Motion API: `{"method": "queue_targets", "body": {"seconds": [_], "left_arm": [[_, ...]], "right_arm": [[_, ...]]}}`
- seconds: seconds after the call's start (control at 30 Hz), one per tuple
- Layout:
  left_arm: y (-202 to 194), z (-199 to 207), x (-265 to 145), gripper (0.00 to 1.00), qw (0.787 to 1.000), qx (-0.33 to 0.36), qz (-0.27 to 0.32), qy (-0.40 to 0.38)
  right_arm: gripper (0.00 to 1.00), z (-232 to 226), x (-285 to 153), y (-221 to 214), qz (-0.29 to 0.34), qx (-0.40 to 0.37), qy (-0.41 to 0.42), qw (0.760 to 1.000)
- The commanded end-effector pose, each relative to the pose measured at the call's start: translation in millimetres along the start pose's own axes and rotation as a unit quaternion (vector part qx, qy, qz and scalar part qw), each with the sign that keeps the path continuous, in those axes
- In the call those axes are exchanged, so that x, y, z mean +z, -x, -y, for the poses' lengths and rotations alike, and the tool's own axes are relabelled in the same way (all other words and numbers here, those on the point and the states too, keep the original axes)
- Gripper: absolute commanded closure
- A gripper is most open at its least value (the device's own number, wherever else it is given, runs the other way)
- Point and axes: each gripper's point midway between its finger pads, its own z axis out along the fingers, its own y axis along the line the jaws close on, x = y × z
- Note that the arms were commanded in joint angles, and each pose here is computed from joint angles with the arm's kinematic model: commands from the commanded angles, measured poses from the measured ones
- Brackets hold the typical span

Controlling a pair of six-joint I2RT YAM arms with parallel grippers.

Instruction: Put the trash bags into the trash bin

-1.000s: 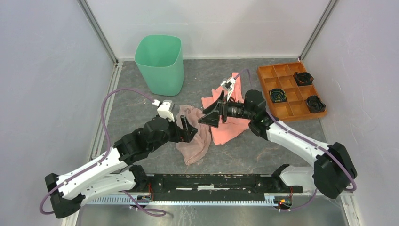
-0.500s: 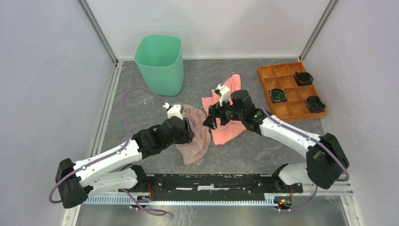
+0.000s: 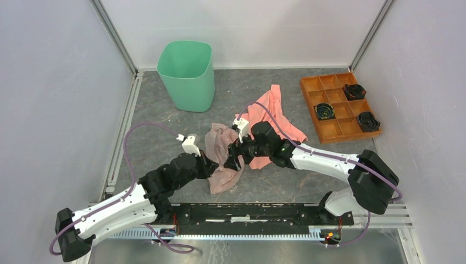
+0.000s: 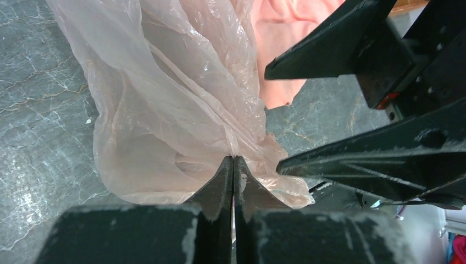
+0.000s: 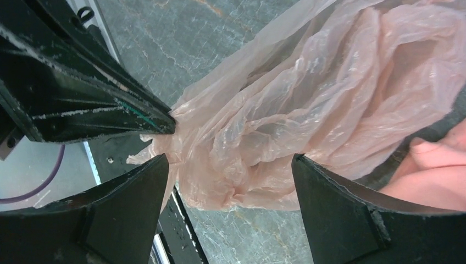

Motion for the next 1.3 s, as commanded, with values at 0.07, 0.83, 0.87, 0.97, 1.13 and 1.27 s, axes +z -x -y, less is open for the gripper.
{"method": "queue_targets", "body": {"seconds": [0.07, 0.83, 0.87, 0.97, 1.13, 1.27], "left_arm": [[9, 8, -3, 0.98, 0.998, -0.03, 0.039, -0.041], [38, 20, -41, 0.98, 0.969, -0.074, 0.162, -0.172], [38, 22, -41, 0.98, 0.969, -0.073, 0.162, -0.175], [40, 22, -44, 0.98, 0.968, -0.07, 0.163, -0.176], [52, 13, -55, 0.98, 0.971, -0.066, 0.179, -0.144], [74, -1, -73, 0.98, 0.968, -0.067, 0.218, -0.102]], "right_arm": [[0.17, -9, 8, -6, 0.028, -0.013, 0.014, 0.999], [0.12, -11, 4, -15, 0.026, -0.162, -0.059, 0.985], [0.16, -9, 7, -13, 0.027, -0.155, -0.068, 0.985], [0.46, -3, 11, 4, 0.05, -0.129, -0.099, 0.985], [1.0, 13, -16, 39, 0.108, -0.049, -0.093, 0.989], [1.0, 25, -58, 64, 0.184, 0.038, -0.003, 0.982]]}}
